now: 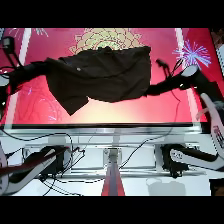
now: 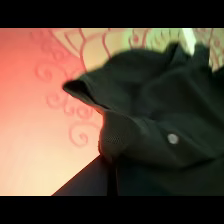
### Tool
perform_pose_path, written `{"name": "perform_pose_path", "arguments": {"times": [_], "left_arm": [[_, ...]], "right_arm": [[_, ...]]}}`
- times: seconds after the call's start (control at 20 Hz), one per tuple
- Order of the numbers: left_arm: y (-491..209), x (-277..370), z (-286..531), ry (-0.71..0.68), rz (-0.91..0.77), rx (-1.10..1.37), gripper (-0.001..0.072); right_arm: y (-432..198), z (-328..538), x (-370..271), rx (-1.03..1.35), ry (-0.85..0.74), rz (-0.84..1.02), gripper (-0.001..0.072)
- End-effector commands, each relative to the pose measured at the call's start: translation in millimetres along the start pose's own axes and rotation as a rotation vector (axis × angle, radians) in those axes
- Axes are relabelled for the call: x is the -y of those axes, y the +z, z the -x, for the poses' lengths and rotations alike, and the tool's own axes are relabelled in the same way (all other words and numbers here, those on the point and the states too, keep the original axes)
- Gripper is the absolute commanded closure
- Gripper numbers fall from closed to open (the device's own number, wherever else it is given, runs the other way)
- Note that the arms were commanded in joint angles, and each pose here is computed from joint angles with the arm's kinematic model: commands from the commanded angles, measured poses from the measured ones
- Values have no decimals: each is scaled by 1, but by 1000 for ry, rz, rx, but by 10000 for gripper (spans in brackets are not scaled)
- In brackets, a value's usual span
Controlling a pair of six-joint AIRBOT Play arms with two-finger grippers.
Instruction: Fold the clothes and pants, and hang the long-sleeved shirts on hangers.
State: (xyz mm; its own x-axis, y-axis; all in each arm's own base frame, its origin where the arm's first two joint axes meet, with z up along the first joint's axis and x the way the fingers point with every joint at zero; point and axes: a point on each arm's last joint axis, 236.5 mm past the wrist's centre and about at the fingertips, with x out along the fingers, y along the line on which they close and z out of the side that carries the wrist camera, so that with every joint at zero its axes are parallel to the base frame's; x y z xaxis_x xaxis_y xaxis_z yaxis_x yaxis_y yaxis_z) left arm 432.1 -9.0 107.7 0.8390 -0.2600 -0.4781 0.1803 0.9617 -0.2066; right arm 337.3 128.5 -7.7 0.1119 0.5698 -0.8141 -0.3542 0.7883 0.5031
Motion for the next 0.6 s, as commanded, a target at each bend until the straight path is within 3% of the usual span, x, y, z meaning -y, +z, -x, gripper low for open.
{"name": "perform_pose_path", "arguments": {"times": [0.0, 0.25, 0.4, 0.55], "left_arm": [[71, 2, 59, 104, -68, 256, 692], [180, 17, 239, 334, -142, 833, 692], [198, 35, 347, 428, -146, 1121, 692], [193, 58, 407, 433, -162, 1260, 692]], "right_arm": [[56, 97, -27, 233, -176, 150, 699], [102, 306, -126, 840, -401, 352, 699], [75, 392, -192, 1102, -462, 466, 699], [37, 427, -233, 1212, -483, 536, 699]]}}
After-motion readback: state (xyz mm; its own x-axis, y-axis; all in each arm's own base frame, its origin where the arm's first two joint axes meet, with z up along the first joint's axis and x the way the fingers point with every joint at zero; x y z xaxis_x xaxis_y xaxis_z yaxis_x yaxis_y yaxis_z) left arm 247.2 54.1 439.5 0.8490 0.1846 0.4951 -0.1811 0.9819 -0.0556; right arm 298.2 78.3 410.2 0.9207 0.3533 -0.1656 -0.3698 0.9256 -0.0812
